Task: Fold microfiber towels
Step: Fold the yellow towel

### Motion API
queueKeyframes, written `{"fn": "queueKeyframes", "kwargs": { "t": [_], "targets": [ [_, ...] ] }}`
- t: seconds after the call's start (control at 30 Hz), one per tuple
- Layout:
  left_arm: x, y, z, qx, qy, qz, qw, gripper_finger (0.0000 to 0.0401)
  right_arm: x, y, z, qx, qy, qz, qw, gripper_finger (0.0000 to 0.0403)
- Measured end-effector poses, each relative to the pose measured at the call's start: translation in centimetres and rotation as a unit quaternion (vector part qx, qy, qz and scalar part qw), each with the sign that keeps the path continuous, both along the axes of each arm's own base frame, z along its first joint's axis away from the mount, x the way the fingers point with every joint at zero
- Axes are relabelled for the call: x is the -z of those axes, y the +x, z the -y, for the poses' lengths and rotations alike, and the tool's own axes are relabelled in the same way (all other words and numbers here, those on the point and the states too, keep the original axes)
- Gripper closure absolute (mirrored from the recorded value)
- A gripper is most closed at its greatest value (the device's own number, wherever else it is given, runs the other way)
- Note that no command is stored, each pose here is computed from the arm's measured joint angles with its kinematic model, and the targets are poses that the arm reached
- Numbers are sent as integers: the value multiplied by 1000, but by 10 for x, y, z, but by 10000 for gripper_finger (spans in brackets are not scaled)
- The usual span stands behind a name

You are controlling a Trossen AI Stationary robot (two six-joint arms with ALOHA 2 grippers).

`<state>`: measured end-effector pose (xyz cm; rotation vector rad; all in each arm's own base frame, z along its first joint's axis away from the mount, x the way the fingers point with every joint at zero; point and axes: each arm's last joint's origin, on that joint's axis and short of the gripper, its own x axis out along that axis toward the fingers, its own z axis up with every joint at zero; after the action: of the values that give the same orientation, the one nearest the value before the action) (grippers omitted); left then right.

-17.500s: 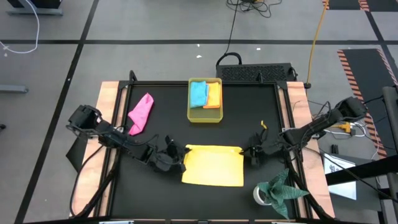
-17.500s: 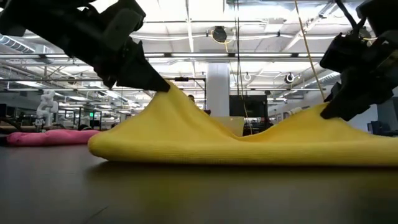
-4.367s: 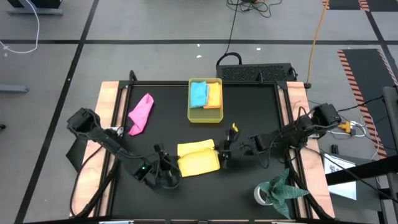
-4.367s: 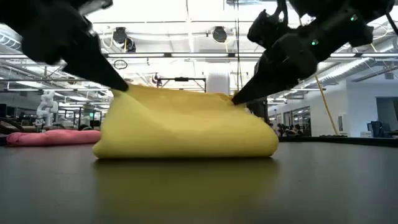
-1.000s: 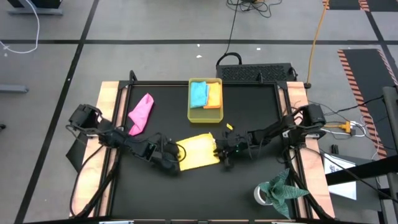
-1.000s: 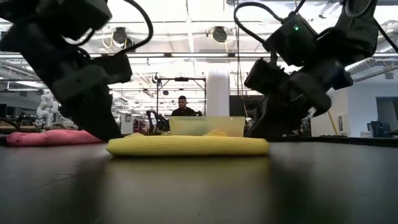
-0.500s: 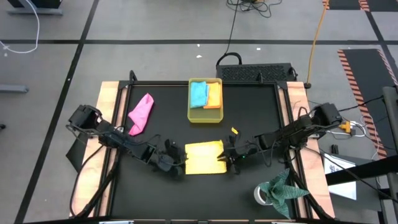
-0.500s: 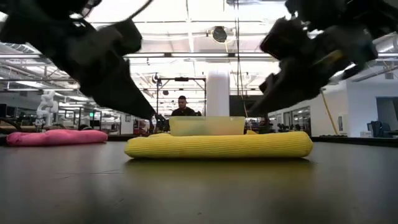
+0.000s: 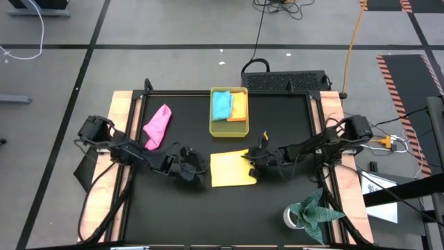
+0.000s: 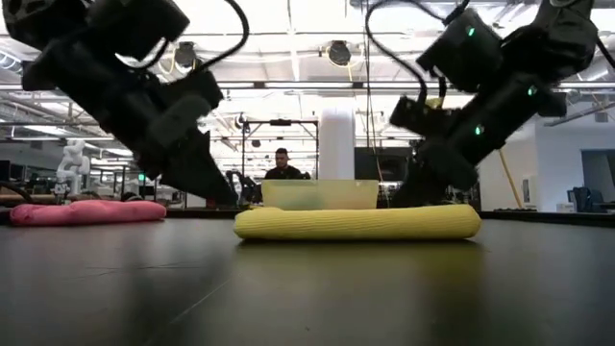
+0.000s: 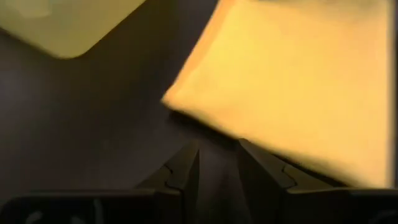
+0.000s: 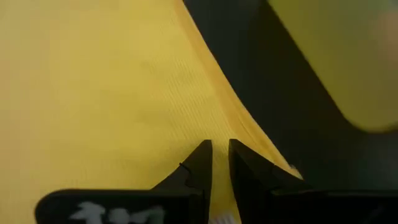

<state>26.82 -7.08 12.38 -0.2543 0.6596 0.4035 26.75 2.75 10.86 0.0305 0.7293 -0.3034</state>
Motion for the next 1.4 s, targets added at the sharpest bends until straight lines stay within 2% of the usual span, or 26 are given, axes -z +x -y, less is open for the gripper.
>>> {"fn": "queueKeyframes", "kwargs": {
  "t": [0.23,0.37,0.5,0.77,0.9,1.03,1.2,1.33,1.4],
  "targets": [
    [-12,10,4,42,34,60,997,293,-24,-2,-3,-8,8,46,999,360],
    [-13,14,-12,30,58,57,996,293,-21,-2,-2,-5,7,36,999,360],
    [-12,18,-30,7,55,52,997,293,-11,-4,3,6,8,20,1000,360],
    [21,27,-36,17,34,28,999,293,9,-23,12,40,23,-8,999,360],
    [34,26,-35,-6,9,10,1000,293,12,-27,11,34,31,-6,999,360],
    [36,22,-23,-12,-11,-1,1000,293,12,-27,8,-10,58,4,998,360],
    [23,11,14,39,-67,17,997,293,8,-23,-1,-110,87,24,990,360],
    [1,3,42,80,-100,70,989,293,2,-21,-15,-201,94,50,974,360],
    [-9,0,51,95,-87,100,987,293,-1,-19,-21,-237,82,71,966,360]
  ]
}}
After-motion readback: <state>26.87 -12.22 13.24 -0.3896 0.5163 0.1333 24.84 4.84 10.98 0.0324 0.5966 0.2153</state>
